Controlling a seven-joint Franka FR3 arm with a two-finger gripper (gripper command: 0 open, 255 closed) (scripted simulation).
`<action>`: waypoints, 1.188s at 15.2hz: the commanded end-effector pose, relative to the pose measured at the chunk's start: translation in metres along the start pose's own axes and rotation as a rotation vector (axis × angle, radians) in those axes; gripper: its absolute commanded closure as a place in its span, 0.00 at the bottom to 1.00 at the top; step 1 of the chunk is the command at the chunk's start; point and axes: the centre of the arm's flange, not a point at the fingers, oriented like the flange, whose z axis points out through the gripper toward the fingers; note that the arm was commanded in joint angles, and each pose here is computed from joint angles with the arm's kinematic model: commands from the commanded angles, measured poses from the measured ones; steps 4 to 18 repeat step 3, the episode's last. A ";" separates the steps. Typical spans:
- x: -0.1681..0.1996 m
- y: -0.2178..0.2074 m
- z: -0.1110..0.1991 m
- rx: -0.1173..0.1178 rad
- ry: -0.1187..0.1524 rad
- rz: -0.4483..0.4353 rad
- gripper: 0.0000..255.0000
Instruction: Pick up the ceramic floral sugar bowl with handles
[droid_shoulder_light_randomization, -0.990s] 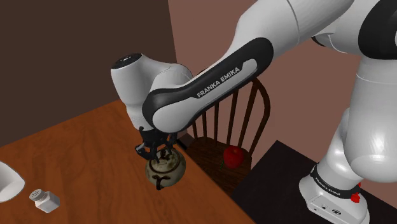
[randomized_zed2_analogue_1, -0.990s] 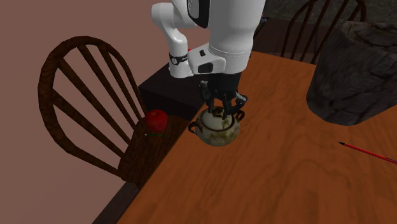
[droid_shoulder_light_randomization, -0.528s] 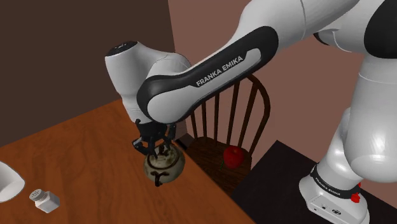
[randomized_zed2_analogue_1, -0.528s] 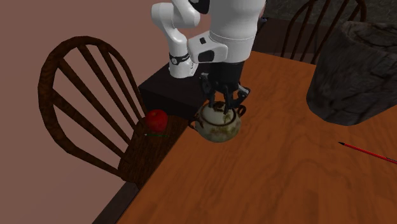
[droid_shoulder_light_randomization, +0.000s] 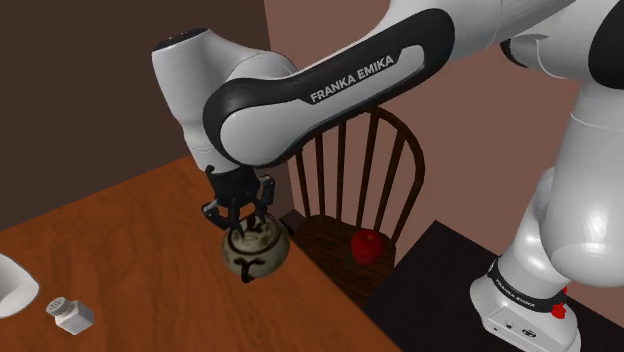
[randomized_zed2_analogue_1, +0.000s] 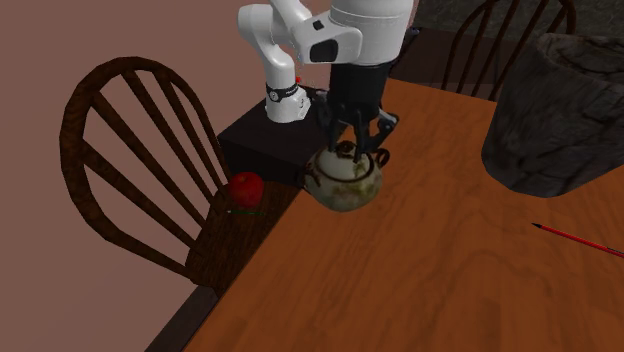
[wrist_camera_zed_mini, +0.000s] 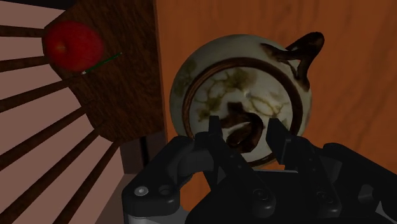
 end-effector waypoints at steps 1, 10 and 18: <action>0.000 -0.001 -0.012 0.001 0.001 0.000 1.00; 0.000 -0.001 -0.013 0.001 0.001 0.000 1.00; 0.000 -0.001 -0.013 0.001 0.001 0.000 1.00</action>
